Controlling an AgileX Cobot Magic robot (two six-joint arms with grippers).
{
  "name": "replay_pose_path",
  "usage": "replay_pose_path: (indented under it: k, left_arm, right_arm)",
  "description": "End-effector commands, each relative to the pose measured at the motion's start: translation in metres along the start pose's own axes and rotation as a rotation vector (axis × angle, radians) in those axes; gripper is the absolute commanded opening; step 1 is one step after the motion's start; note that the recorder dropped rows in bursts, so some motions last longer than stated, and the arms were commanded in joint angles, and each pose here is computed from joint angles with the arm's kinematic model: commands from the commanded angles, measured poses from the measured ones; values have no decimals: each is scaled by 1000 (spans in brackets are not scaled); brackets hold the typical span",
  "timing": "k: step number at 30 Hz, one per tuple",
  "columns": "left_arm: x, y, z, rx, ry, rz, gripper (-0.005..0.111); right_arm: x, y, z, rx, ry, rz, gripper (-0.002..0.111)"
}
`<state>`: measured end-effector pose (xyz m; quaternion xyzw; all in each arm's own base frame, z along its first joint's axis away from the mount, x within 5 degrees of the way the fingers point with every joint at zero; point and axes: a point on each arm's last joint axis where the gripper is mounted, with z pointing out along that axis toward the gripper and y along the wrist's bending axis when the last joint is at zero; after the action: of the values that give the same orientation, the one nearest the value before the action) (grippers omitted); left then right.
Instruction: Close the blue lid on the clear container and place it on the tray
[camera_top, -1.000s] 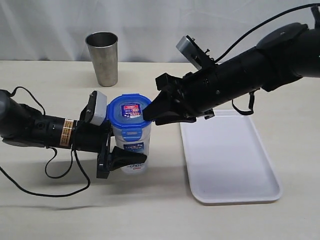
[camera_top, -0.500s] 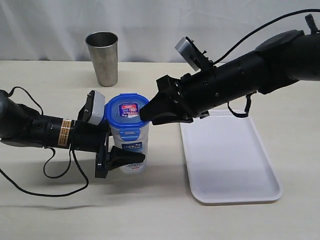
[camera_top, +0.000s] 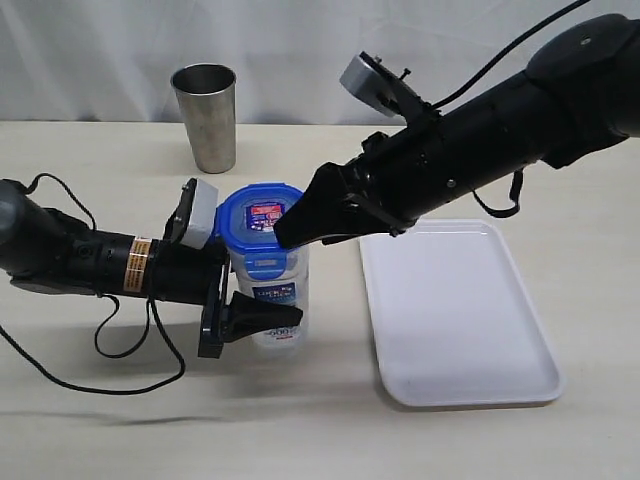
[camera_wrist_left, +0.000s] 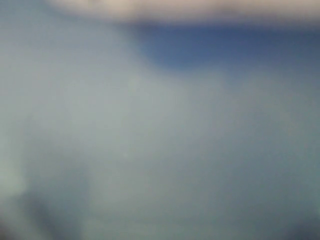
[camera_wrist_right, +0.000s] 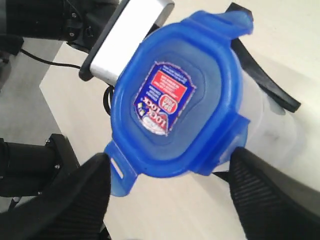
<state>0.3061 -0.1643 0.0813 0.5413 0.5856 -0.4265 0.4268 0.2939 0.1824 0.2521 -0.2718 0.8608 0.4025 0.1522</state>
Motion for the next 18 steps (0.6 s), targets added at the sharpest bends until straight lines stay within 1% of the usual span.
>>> replay_pose_path:
  k: [1,2,4,7,9,11,12,13,14,15,16,17,18]
  left_arm:
    - [-7,1,2,-4,-24,6,0]
    - [-7,1,2,-4,-24,6,0]
    - [-7,1,2,-4,-24,6,0]
    - [-7,1,2,-4,-24,6,0]
    - [-7,1,2,-4,-24,6,0]
    - [-7,1,2,-4,-24,6,0]
    - [-7,1,2,-4,-24,6,0]
    - [-7,1,2,-4,-24,6,0]
    - [-7,1,2,-4,-24,6,0]
    - [-7,1,2,-4,-24,6,0]
    - [-7,1,2,-4,-24,6,0]
    - [-7,1,2,-4,-24,6,0]
    - [-7,1,2,-4,-24,6,0]
  right_arm:
    - [2,5,-6,26,29,0,64]
    - [4,3,-6,55,54,2,64]
    - [5,3,-7,67,59,-15,64]
    - [1,9,-15,89,14,-95,64]
    - [-5,19,-30,137,-68,-213,64]
    - [-7,38,-48,162,-132,-381,62]
    - [-5,45,-50,156,-127,-443,60]
    - [-1,59,-49,127,-104,-564,57]
    - [2,68,-45,111,-87,-626,57]
    - [6,83,-36,118,-61,-732,57]
    - [8,89,-30,144,-46,-788,57]
    - [11,99,-18,228,-10,-880,57]
    - [12,103,-13,285,-2,-912,57]
